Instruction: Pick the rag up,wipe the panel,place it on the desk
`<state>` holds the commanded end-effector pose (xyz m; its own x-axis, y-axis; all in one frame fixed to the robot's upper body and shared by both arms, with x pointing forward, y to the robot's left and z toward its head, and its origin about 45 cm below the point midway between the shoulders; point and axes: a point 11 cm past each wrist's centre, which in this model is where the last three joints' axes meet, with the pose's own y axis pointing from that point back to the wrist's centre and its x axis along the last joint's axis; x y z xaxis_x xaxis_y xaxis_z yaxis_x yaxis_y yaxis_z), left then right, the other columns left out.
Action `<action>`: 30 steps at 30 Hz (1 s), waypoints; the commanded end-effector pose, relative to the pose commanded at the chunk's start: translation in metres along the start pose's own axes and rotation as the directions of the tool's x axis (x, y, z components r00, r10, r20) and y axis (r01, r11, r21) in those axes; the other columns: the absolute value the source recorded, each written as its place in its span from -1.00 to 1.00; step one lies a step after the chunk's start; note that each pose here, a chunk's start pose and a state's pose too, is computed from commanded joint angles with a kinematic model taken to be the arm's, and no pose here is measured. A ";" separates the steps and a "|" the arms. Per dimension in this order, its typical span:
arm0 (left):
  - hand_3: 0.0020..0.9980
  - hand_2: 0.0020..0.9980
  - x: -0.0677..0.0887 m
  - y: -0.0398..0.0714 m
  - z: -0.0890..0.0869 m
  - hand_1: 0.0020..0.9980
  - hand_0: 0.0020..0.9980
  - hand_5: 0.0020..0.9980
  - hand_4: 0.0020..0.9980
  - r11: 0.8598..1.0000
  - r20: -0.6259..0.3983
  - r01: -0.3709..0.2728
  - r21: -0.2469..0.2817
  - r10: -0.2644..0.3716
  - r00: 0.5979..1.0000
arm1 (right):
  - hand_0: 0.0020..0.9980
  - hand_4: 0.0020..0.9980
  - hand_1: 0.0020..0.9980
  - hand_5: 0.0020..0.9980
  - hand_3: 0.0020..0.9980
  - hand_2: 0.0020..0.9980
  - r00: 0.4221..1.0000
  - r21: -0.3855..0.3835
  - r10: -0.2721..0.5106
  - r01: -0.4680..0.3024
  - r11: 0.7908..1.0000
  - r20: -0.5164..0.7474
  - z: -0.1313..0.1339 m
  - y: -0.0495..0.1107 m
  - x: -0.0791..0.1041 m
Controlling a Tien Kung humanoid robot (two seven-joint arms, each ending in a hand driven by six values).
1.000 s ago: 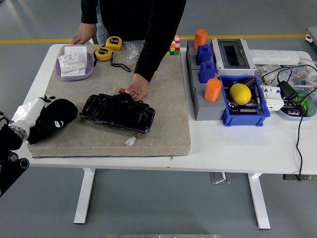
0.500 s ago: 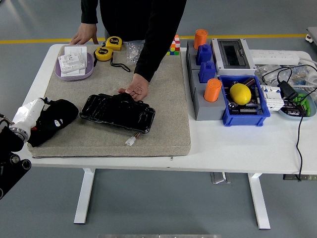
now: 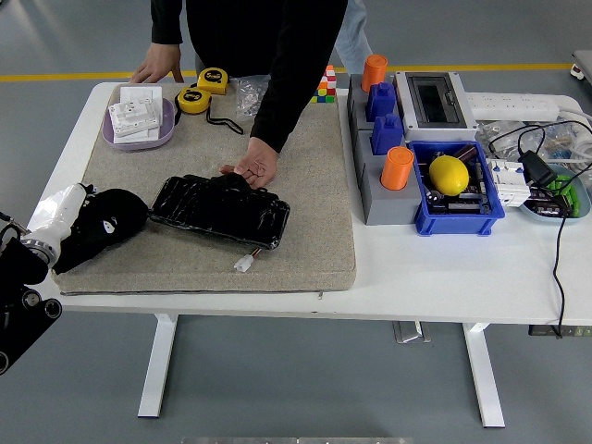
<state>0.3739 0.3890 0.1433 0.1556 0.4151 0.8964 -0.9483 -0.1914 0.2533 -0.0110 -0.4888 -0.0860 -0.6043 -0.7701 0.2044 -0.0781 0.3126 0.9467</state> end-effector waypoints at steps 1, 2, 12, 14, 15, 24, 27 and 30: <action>-0.04 0.18 0.000 0.000 0.000 -0.43 -0.26 -0.76 -0.40 1.000 0.002 -0.002 -0.001 0.002 1.000 | 0.49 1.00 0.38 0.10 0.24 0.40 1.000 -0.001 0.001 -0.001 1.000 0.000 0.000 0.000 0.000; -0.07 0.16 0.000 0.000 0.000 -0.47 -0.28 -0.80 -0.51 1.000 0.004 -0.004 -0.002 0.004 1.000 | 0.49 1.00 0.38 0.10 0.24 0.40 1.000 -0.001 0.001 -0.001 1.000 0.000 0.000 0.000 0.001; -0.09 0.12 0.008 0.000 0.005 -0.55 -0.32 -0.82 -0.64 0.999 -0.021 -0.044 -0.021 0.044 0.999 | 0.49 1.00 0.38 0.10 0.24 0.40 1.000 -0.002 0.002 -0.002 1.000 -0.002 0.000 0.000 0.001; -0.14 0.09 0.010 0.000 0.008 -0.61 -0.34 -0.92 -0.80 0.998 -0.039 -0.055 -0.027 0.054 0.998 | 0.49 1.00 0.38 0.10 0.24 0.40 1.000 -0.003 0.002 -0.002 1.000 -0.003 0.000 0.000 0.001; -0.14 0.09 0.011 0.000 0.009 -0.61 -0.34 -0.92 -0.80 0.998 -0.047 -0.059 -0.029 0.057 0.997 | 0.49 1.00 0.38 0.10 0.24 0.40 1.000 -0.003 0.002 -0.002 1.000 -0.002 0.001 0.000 0.001; -0.18 0.05 0.006 0.005 0.021 -0.63 -0.36 -1.00 -0.84 0.998 -0.203 -0.045 -0.048 0.034 0.978 | 0.49 1.00 0.38 0.10 0.24 0.40 1.000 -0.004 0.003 -0.003 1.000 -0.007 0.000 0.000 0.001; -0.16 0.06 0.006 0.006 0.029 -0.63 -0.36 -0.98 -0.83 0.997 -0.266 -0.049 -0.058 0.032 0.963 | 0.49 1.00 0.38 0.10 0.23 0.40 1.000 -0.004 0.004 -0.004 1.000 -0.007 0.000 0.000 0.002; -0.16 0.06 0.007 0.004 0.041 -0.63 -0.36 -0.98 -0.83 0.995 -0.316 -0.062 -0.074 0.036 0.948 | 0.49 1.00 0.38 0.10 0.23 0.40 1.000 -0.003 0.004 -0.004 1.000 -0.009 -0.001 0.000 0.002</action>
<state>0.3822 0.3545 0.1656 0.0264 0.6680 0.7437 -0.9741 -0.1500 0.1693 -0.0115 -0.4903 -0.0853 -0.5973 -0.7740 0.2102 -0.0736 0.3139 0.9466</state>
